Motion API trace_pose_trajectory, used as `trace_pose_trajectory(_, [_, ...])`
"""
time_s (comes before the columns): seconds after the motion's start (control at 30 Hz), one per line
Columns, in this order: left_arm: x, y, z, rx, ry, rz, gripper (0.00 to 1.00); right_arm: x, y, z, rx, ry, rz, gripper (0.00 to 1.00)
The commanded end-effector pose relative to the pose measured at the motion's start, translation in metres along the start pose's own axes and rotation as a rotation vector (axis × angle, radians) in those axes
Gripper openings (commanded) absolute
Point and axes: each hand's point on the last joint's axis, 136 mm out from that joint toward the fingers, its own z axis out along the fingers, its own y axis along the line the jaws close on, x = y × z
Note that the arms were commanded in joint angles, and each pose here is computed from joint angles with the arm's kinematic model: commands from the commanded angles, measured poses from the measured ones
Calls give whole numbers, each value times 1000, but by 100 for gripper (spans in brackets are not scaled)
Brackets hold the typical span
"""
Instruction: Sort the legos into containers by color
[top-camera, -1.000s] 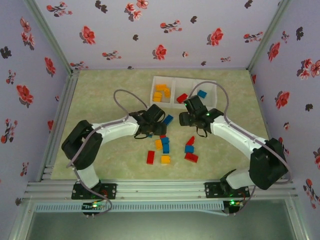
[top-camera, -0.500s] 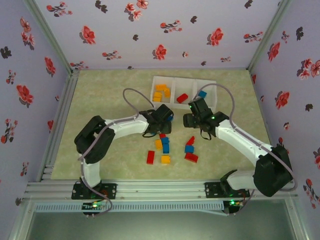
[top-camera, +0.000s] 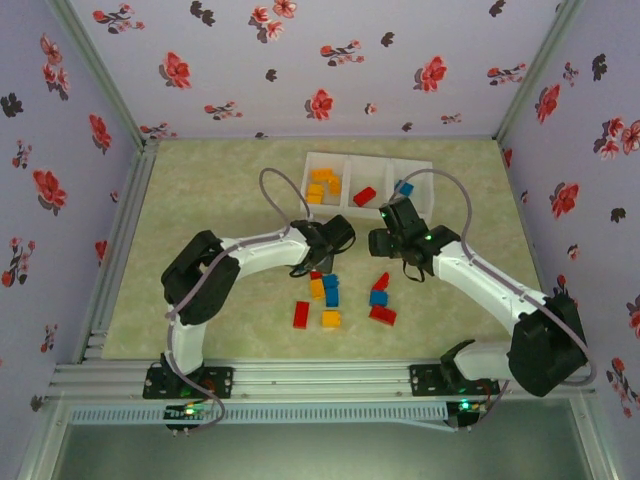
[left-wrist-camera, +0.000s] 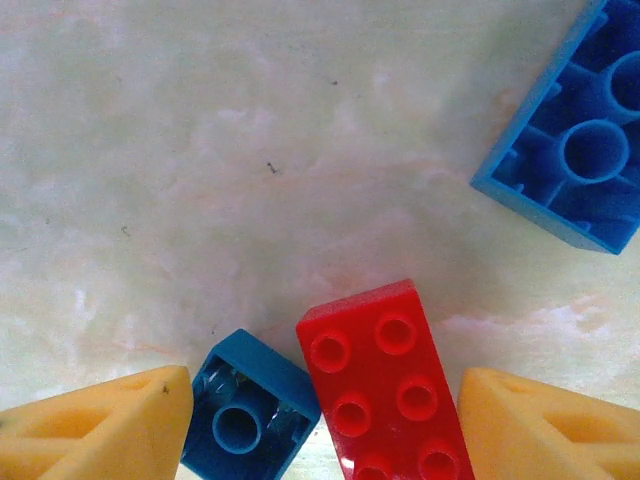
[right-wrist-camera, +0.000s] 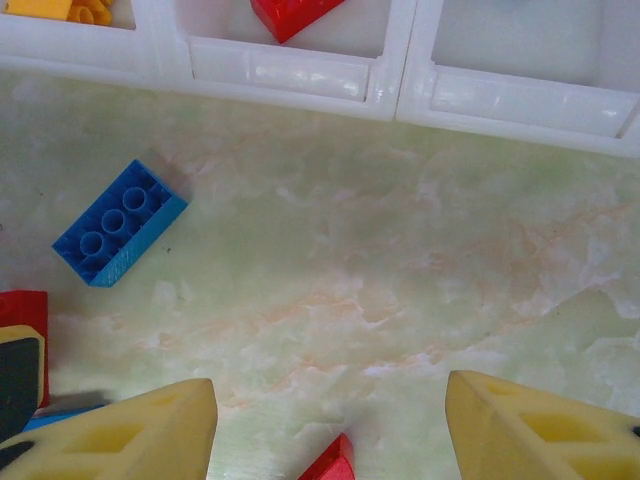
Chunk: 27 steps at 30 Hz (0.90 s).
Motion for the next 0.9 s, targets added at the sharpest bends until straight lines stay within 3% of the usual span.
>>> trace_pose_trajectory(0.0, [-18, -4, -29, 16, -64, 31, 72, -1, -6, -3, 16, -18, 30, 63])
trace_pose_trajectory(0.17, [-20, -20, -35, 84, -58, 33, 70, -1, -8, -5, 19, -20, 30, 63])
trace_pose_trajectory(0.87, [27, -27, -25, 104, 30, -25, 69, 8, -12, -7, 22, -4, 32, 63])
